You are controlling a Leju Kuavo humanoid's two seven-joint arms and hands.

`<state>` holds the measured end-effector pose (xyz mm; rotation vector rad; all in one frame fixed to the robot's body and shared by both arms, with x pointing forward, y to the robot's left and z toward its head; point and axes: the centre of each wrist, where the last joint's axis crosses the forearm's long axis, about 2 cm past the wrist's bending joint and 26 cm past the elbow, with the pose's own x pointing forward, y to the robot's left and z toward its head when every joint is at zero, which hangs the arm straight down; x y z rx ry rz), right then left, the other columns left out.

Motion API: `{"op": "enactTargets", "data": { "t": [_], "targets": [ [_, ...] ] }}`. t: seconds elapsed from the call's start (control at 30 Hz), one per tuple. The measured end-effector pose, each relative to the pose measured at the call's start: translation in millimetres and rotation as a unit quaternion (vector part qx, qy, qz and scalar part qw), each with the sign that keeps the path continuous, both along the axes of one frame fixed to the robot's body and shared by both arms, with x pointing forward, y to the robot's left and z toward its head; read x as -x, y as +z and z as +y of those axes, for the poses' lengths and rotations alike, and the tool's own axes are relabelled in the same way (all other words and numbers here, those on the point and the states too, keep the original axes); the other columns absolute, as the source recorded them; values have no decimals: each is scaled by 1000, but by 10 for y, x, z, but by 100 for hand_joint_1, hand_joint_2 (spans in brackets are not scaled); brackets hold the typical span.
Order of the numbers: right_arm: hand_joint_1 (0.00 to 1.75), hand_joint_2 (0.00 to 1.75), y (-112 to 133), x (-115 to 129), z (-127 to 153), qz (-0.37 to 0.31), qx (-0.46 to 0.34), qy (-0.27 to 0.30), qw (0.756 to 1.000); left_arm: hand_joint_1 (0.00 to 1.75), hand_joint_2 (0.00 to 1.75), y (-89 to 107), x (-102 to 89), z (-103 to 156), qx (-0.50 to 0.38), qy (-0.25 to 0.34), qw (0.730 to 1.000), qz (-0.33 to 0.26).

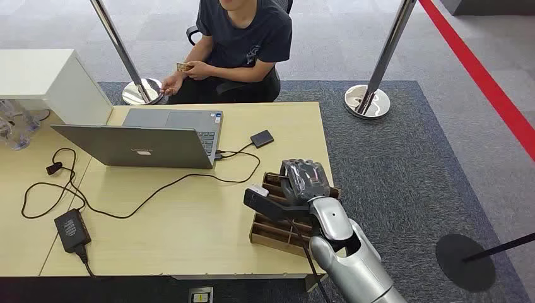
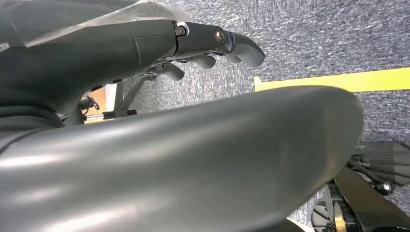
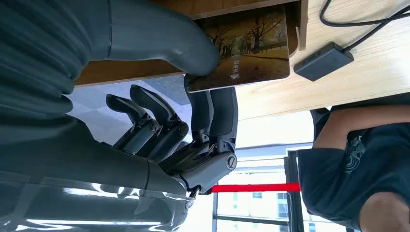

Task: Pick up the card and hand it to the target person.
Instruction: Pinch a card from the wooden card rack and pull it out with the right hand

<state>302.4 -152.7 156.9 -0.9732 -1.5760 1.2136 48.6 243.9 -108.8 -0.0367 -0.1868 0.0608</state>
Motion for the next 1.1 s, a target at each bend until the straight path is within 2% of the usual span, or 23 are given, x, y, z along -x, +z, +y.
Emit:
{"op": "enactTargets", "data": {
  "t": [1.1],
  "targets": [
    [175, 175, 234, -79, -16, -39, 2, 2, 999, 0, 0, 2, -15, 0, -1, -1, 1000, 6]
  ]
}}
